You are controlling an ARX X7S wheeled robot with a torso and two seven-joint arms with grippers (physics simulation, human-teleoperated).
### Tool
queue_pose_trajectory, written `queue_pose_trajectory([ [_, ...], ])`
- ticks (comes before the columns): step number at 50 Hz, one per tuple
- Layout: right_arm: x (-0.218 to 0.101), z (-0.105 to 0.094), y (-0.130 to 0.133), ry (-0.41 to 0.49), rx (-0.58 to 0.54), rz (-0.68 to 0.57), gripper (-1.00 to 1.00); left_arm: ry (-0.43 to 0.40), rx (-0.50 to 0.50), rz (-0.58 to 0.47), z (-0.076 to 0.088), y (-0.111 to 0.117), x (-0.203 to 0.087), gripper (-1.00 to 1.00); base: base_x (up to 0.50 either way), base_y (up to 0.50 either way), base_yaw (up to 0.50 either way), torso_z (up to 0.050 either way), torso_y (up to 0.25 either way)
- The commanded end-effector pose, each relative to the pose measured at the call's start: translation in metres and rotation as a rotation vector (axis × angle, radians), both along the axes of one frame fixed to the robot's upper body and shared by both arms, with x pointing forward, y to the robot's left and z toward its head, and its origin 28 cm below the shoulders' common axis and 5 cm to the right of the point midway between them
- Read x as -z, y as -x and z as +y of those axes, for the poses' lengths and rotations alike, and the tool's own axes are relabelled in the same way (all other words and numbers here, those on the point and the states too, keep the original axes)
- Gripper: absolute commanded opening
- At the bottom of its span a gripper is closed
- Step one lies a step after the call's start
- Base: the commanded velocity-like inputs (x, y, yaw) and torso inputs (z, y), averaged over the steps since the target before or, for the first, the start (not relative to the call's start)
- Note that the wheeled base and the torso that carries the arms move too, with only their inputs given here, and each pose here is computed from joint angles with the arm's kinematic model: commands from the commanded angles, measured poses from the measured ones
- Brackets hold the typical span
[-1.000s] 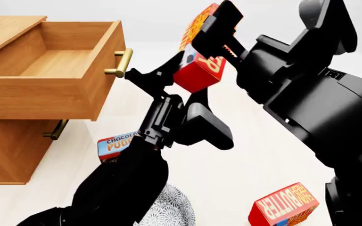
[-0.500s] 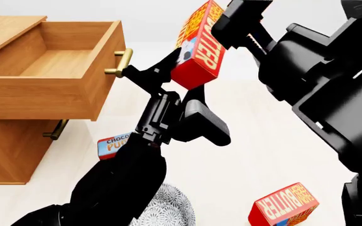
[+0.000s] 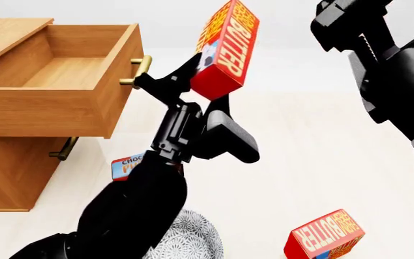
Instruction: Put the butter at the front in the top drawer of the cabinet and close it.
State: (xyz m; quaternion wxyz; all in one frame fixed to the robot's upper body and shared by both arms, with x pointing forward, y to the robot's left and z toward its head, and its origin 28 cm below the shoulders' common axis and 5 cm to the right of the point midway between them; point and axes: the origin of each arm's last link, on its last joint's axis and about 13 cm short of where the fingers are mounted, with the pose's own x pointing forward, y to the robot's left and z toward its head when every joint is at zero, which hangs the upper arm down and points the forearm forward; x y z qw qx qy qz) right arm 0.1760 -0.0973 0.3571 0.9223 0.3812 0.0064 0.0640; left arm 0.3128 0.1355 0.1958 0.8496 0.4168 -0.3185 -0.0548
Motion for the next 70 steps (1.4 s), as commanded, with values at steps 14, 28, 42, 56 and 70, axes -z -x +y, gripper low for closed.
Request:
queue_pose_trajectory([
  [14, 0.044, -0.017, -0.012, 0.001, 0.065, 0.085, 1.0, 0.145, -0.042, -0.05, 0.019, 0.005, -0.044, -1.0, 0.0, 0.0, 0.0, 0.001, 0.001],
  [28, 0.056, -0.015, -0.021, 0.021, 0.025, 0.124, 1.0, 0.293, -0.025, -0.025, 0.034, 0.015, -0.082, -1.0, 0.0, 0.0, 0.0, 0.0, 0.001],
  [42, 0.062, -0.016, -0.026, 0.019, 0.025, 0.141, 1.0, 0.394, -0.02, 0.004, 0.044, 0.02, -0.105, -1.0, 0.0, 0.0, 0.0, 0.001, 0.001],
  [56, 0.066, -0.016, -0.029, 0.017, 0.018, 0.151, 1.0, 0.426, -0.032, 0.001, 0.048, 0.022, -0.112, -1.0, 0.0, 0.0, 0.0, 0.0, 0.001],
  [70, 0.073, -0.016, -0.034, 0.009, 0.011, 0.168, 1.0, 0.464, -0.056, -0.009, 0.051, 0.02, -0.117, -1.0, 0.0, 0.0, 0.0, 0.001, 0.001],
])
